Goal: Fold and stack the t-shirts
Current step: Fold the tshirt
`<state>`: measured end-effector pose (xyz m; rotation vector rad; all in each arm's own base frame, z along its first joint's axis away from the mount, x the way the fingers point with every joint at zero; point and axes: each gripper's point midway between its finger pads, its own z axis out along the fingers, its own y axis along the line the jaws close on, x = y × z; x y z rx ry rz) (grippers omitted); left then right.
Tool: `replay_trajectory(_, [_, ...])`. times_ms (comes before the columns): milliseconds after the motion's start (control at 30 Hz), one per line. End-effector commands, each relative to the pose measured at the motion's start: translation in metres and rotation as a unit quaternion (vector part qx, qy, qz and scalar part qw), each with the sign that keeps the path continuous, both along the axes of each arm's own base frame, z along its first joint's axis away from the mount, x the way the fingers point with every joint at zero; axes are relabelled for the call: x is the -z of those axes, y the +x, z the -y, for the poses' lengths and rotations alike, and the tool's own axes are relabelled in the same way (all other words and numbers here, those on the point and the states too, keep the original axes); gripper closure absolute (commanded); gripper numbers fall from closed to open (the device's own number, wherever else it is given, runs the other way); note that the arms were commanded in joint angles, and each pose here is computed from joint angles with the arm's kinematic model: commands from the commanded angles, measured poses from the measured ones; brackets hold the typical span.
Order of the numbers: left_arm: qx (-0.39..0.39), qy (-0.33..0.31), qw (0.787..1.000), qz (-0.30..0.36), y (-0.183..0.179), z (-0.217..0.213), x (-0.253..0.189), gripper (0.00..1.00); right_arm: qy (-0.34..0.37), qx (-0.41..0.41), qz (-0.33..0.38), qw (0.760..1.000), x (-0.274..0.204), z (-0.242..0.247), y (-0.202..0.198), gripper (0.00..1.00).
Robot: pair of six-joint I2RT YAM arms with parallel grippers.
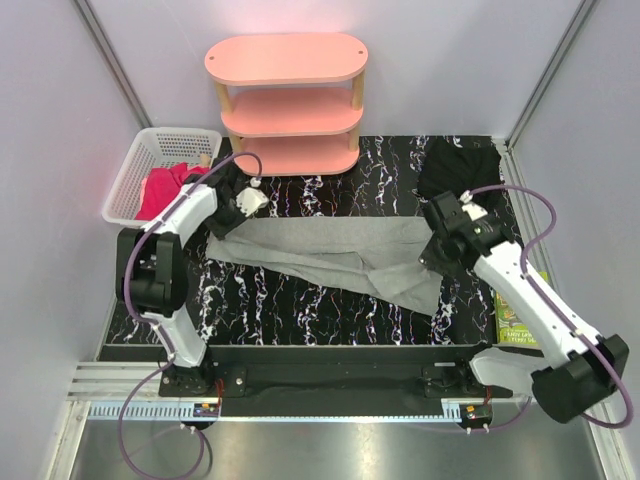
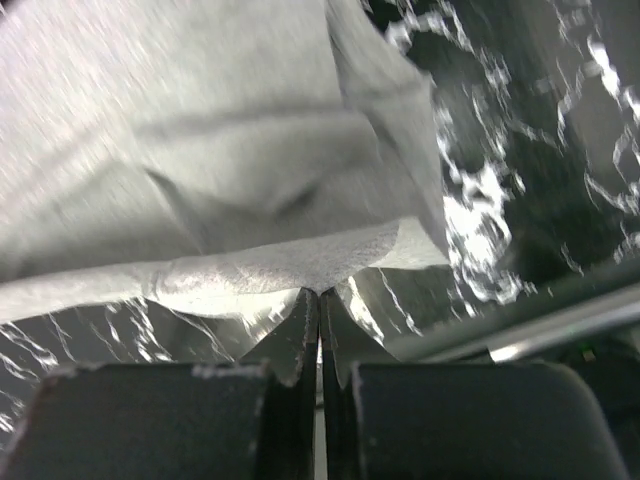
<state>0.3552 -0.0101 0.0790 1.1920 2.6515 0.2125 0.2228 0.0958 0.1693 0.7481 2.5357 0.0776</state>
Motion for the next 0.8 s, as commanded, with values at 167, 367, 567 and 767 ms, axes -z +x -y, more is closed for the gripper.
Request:
replay_trajectory(167, [0.003,0.043,0.999,0.012,0.023,-0.016,-0.001,0.97,0.036,-0.050,0.043,0.997,0.003,-0.026,0.112,1.00])
replay_trajectory(367, [-0.005,0.048,0.999,0.018,0.044,-0.017,0.004,0.97,0.020,-0.055,0.042,0.997,0.012,-0.027,0.150,1.00])
replay_trajectory(567, [-0.023,0.077,0.997,0.010,0.058,-0.026,0.024,0.61,0.010,-0.025,0.018,0.999,0.043,0.000,0.183,0.95])
replay_trajectory(767, [-0.039,0.081,0.995,0.047,0.057,-0.030,0.003,0.17,0.016,-0.046,-0.008,0.999,0.067,-0.006,0.202,0.31])
